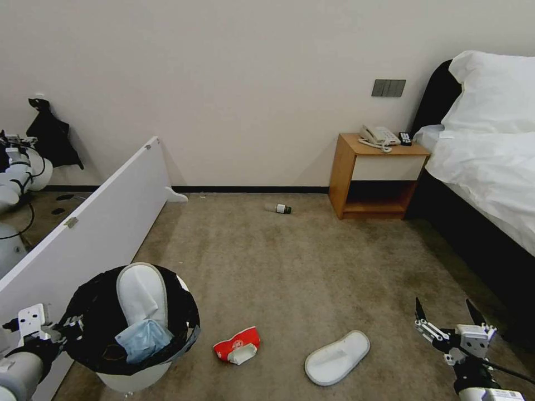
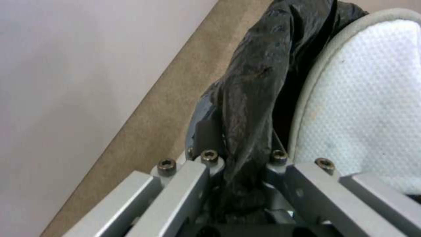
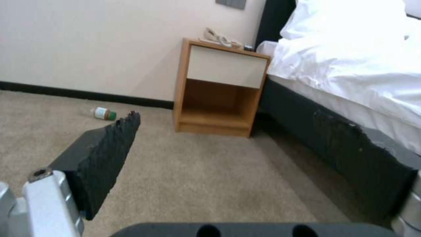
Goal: Pick up the trash bin, then pick up the garbage from the floor and place it into the trash bin.
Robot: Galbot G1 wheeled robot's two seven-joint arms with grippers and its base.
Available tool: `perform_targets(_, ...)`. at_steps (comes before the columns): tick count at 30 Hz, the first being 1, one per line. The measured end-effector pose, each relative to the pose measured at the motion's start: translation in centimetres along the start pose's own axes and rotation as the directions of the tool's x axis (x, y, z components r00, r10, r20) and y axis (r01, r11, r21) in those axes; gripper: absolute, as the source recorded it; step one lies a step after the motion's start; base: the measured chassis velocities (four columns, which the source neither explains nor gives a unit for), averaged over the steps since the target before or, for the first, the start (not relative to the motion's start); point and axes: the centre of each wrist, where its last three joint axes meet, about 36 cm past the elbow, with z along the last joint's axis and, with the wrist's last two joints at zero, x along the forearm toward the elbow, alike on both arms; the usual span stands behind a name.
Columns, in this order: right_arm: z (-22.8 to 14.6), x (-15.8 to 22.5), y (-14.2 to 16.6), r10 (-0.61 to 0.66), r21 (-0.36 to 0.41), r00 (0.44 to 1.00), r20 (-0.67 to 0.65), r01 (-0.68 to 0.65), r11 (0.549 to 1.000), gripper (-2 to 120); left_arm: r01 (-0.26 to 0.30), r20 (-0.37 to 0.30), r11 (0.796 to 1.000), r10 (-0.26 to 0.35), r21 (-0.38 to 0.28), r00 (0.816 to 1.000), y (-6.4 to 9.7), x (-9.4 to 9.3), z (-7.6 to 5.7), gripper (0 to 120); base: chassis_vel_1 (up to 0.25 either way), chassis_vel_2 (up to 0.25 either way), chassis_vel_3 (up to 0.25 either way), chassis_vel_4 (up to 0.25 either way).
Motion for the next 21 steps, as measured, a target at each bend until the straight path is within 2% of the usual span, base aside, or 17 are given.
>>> perform_targets(3, 0.1, -0.1, 0.1, 0.009, -0.002, 1.0, -0.001, -0.009, 1.0, 100, 0.001, 0.0, 1.0, -0.001, 0.001, 1.0, 0.0, 0.1, 0.1, 4, -0.017, 0.016, 0.016, -0.016)
perform_targets(8, -0.7, -0.8, 1.3, 0.02, -0.101, 0.987, -0.157, -0.036, 0.994, 100, 0.014, -0.005, 1.0, -0.014, 0.004, 1.0, 0.0, 0.2, 0.4, 4, 0.0, 0.0, 0.0, 0.0)
perform_targets(9, -0.7, -0.8, 1.3, 0.02, -0.101, 0.987, -0.157, -0.036, 0.994, 100, 0.014, -0.005, 1.0, -0.014, 0.004, 1.0, 0.0, 0.2, 0.4, 4, 0.0, 0.0, 0.0, 0.0)
perform_targets(12, -0.2, -1.8, 3.1, 0.016, -0.19, 0.93, -0.367, -0.092, 0.978, 100, 0.02, -0.007, 1.0, -0.02, 0.009, 1.0, 0.0, 0.3, 0.6, 4, 0.0, 0.0, 0.0, 0.0)
perform_targets(13, -0.2, -1.8, 3.1, 0.016, -0.19, 0.93, -0.367, -0.092, 0.978, 100, 0.02, -0.007, 1.0, -0.02, 0.009, 1.0, 0.0, 0.3, 0.6, 4, 0.0, 0.0, 0.0, 0.0)
perform_targets(16, 0.9, -2.7, 5.1, -0.066, -0.277, 0.855, -0.515, -0.093, 0.956, 100, 0.021, -0.004, 1.0, -0.021, 0.011, 1.0, -0.2, 0.5, 0.6, 4, 0.0, 0.0, 0.0, 0.0)
perform_targets(17, 0.9, -2.7, 5.1, -0.066, -0.277, 0.855, -0.515, -0.093, 0.956, 100, 0.021, -0.004, 1.0, -0.021, 0.011, 1.0, -0.2, 0.5, 0.6, 4, 0.0, 0.0, 0.0, 0.0)
perform_targets(19, 2.0, -3.3, 6.2, -0.126, -0.322, 0.809, -0.574, -0.082, 0.943, 100, 0.023, -0.003, 1.0, -0.023, 0.011, 1.0, -0.3, 0.6, 0.6, 4, 0.0, 0.0, 0.0, 0.0)
perform_targets(21, 2.6, -3.7, 6.7, -0.142, -0.333, 0.792, -0.593, -0.081, 0.94, 100, 0.024, -0.003, 1.0, -0.024, 0.01, 1.0, -0.3, 0.6, 0.6, 4, 0.0, 0.0, 0.0, 0.0)
